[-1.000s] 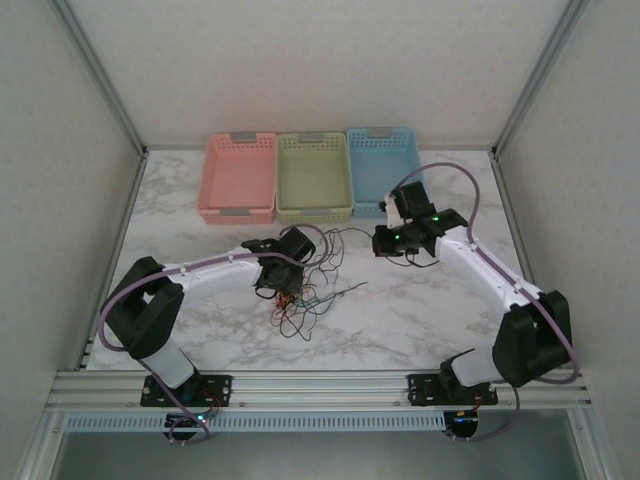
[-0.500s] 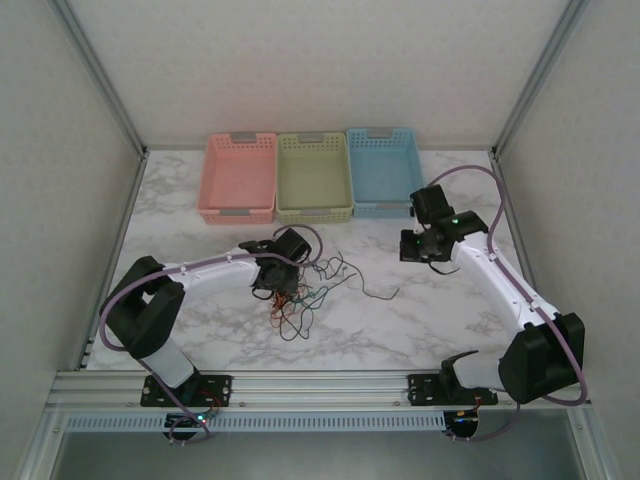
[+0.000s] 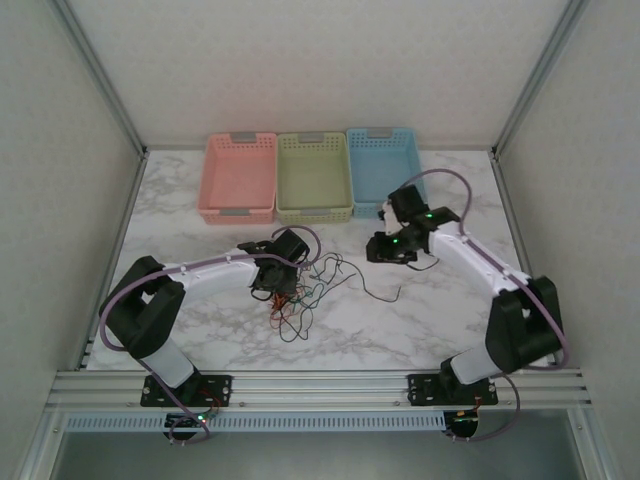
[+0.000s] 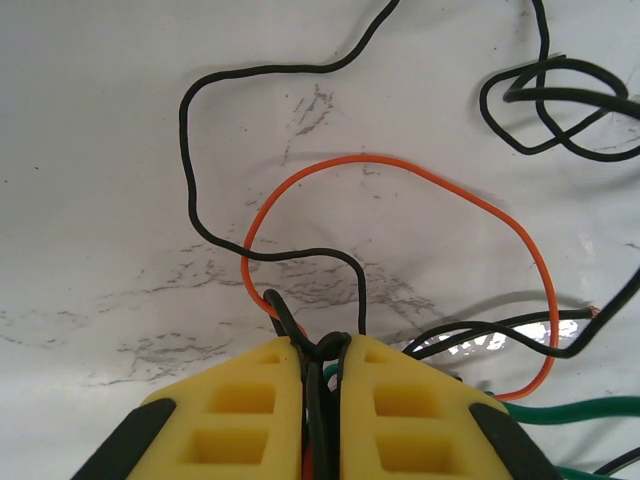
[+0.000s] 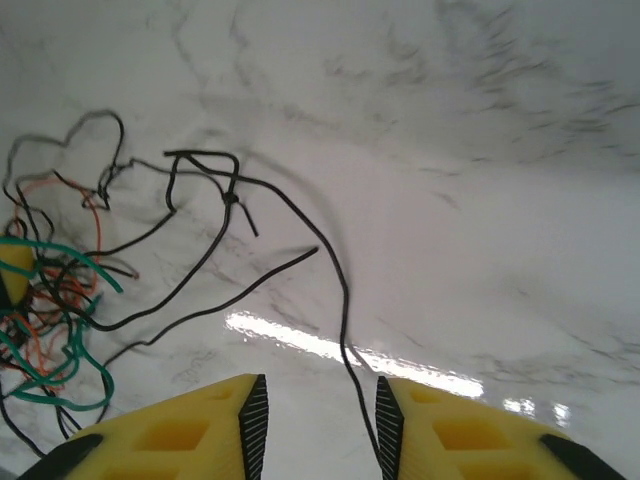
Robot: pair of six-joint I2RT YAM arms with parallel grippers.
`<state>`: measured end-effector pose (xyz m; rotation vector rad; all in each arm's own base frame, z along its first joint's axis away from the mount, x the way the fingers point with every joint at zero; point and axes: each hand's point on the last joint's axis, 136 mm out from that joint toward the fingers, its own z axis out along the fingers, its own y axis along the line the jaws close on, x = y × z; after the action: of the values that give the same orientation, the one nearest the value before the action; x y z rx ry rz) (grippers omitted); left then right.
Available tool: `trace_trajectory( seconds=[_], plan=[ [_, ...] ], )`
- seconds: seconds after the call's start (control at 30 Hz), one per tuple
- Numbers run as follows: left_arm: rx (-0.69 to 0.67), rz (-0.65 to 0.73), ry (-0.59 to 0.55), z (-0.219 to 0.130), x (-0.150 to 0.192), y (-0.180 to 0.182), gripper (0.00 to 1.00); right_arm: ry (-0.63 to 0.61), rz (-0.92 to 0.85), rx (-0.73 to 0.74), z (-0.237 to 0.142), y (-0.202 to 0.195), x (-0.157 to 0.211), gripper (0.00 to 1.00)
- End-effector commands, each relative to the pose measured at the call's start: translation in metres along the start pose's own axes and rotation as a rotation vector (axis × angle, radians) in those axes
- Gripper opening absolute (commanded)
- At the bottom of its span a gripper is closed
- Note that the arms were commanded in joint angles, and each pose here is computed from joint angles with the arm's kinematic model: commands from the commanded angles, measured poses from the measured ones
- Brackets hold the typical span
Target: Untangle the cables
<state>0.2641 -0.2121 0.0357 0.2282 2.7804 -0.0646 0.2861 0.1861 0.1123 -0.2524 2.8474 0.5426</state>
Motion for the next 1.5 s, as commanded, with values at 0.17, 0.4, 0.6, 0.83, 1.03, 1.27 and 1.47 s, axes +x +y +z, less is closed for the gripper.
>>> trace_trajectory(
  seconds=[0.17, 0.4, 0.6, 0.83, 1.03, 1.27, 1.47],
  plan=[
    [0.033, -0.008, -0.006, -0.012, -0.004, -0.002, 0.00, 0.068, -0.056, -0.016, 0.056, 0.011, -0.013, 0.42],
    [0.034, -0.011, -0.008, -0.012, -0.004, -0.002, 0.00, 0.095, -0.104, 0.024, 0.084, 0.012, -0.024, 0.42],
    [0.036, -0.012, -0.011, -0.012, -0.005, -0.003, 0.00, 0.128, -0.105, 0.070, 0.099, 0.003, -0.024, 0.42],
    [0.038, -0.008, -0.007, -0.010, -0.005, -0.004, 0.00, 0.191, -0.115, 0.073, 0.116, 0.001, -0.007, 0.40],
    [0.037, -0.011, 0.001, -0.006, -0.002, -0.004, 0.00, 0.203, -0.113, 0.084, 0.117, -0.004, 0.002, 0.37],
    [0.038, -0.010, -0.004, -0.007, -0.003, -0.004, 0.00, 0.182, -0.124, 0.073, 0.104, 0.001, 0.008, 0.40],
    [0.039, -0.014, 0.009, -0.003, 0.004, -0.002, 0.00, 0.177, -0.134, 0.088, 0.098, 0.000, 0.017, 0.41]
  ],
)
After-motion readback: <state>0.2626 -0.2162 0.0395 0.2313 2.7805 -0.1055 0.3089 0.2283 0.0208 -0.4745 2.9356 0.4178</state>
